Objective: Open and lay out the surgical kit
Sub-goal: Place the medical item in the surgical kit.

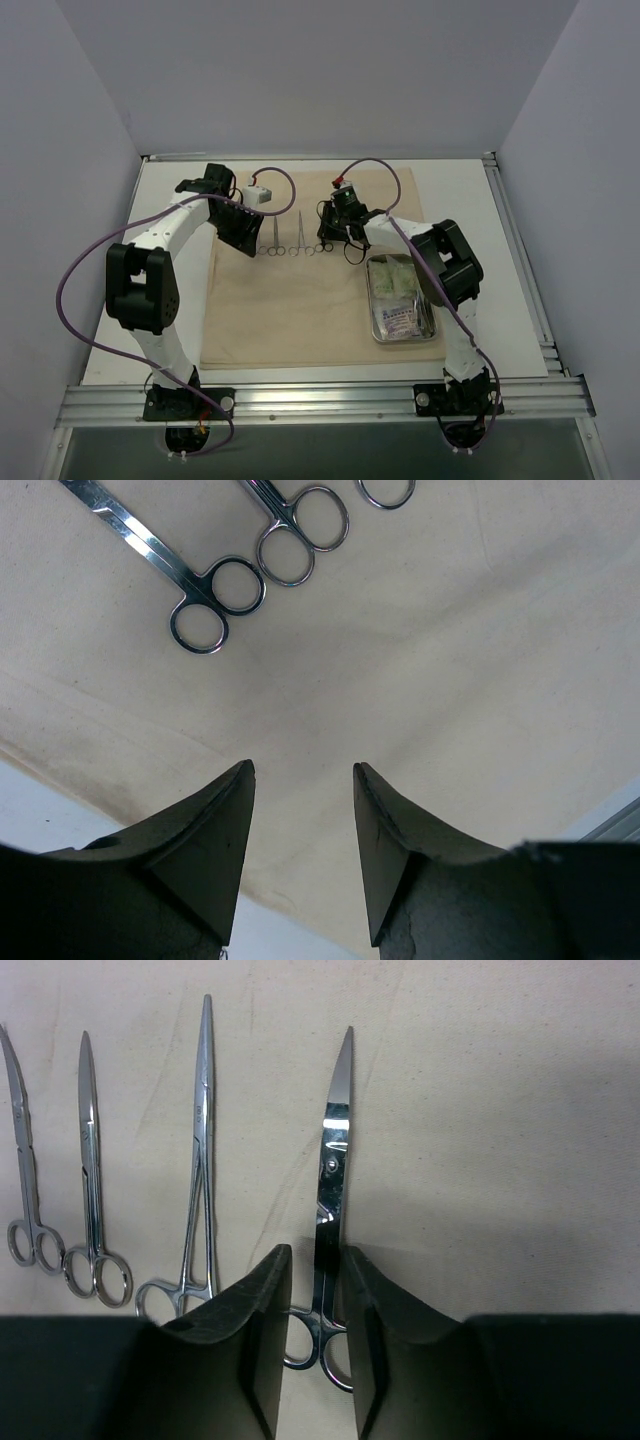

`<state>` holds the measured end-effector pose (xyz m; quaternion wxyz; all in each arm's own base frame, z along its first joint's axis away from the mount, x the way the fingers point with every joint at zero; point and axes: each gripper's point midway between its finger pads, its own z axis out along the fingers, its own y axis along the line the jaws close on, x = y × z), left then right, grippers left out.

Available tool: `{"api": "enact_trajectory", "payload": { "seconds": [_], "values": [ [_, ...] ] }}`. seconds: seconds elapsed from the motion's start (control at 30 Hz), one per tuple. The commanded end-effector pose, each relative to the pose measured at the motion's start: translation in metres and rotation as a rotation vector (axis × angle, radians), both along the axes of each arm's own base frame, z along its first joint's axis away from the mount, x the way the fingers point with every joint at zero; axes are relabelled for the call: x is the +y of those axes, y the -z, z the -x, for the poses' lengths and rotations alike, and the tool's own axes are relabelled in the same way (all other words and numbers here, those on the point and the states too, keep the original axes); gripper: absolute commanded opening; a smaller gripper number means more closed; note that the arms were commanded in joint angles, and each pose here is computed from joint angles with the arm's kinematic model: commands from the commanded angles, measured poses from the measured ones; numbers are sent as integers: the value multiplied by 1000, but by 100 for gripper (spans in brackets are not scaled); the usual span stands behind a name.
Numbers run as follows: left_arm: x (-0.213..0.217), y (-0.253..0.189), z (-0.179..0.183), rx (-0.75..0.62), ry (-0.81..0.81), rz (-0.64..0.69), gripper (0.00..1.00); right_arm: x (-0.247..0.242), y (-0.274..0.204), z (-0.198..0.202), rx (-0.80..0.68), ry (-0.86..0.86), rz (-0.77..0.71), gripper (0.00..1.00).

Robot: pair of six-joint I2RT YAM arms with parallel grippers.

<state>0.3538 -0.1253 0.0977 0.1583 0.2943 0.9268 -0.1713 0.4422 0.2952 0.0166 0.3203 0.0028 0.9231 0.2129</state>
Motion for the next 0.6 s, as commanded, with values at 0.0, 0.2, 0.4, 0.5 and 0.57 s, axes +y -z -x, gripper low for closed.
{"api": "enact_trajectory", "payload": {
  "seconds": [0.0, 0.2, 0.4, 0.5, 0.57],
  "values": [
    [-1, -10, -5, -20, 18, 22, 53, -9, -11, 2, 0, 12, 27, 26],
    [-2, -11, -5, -18, 22, 24, 53, -10, -24, -1, -16, 9, 39, 31],
    [-2, -16, -4, -24, 24, 26, 53, -19, -107, 1, -143, 35, 27, 32],
    [-2, -20, -6, -29, 23, 29, 53, -55, -139, 15, -160, 101, 124, 29],
    [-3, -20, -6, -29, 21, 31, 53, -89, -138, 39, -99, 153, 234, 25]
  ]
}}
